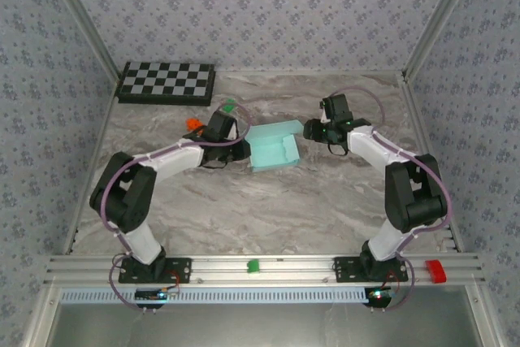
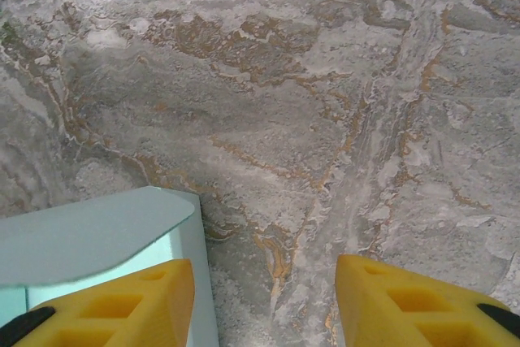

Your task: Fold the paper box

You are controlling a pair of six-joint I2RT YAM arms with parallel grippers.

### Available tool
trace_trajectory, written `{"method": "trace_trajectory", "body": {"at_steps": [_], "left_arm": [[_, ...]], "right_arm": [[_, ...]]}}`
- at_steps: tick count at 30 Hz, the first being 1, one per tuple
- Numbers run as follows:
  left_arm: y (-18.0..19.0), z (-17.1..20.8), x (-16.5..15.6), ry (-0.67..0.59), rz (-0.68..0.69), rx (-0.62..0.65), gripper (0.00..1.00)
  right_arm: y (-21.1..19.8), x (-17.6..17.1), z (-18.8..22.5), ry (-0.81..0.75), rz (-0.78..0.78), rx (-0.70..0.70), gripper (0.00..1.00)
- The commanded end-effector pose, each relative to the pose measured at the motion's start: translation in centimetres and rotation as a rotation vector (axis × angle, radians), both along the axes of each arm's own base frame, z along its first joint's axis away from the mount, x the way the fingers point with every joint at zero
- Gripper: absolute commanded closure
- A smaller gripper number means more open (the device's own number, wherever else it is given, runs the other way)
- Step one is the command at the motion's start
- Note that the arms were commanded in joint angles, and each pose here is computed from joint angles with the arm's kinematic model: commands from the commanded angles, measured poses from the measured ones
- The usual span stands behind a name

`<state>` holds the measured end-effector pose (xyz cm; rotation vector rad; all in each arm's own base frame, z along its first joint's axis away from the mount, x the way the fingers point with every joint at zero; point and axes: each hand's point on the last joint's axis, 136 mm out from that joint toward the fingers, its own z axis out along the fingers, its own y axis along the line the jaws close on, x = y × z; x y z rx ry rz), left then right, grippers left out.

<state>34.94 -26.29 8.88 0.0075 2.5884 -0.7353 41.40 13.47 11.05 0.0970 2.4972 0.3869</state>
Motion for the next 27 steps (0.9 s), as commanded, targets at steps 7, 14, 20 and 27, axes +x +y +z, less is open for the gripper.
{"method": "trace_trajectory", "body": {"at_steps": [7, 14, 20, 27], "left_arm": [[3.4, 1.9, -0.3, -0.094, 0.026, 0.108, 0.72], [5.5, 3.3, -0.4, -0.197, -0.001, 0.127, 0.51], [5.2, 4.2, 0.9, -0.351, -0.205, 0.071, 0.48], [3.1, 5.4, 1.3, -0.664, -0.502, 0.036, 0.43]], "right_arm": [[-0.9, -2.5, 1.6, -0.008, 0.044, 0.024, 0.49], [-2.2, -4.2, 1.7, -0.03, 0.052, 0.02, 0.48], [-2.2, -5.3, 1.9, -0.093, 0.136, 0.004, 0.48], [-1.3, -6.3, 2.1, -0.166, 0.217, 0.038, 0.46]]}}
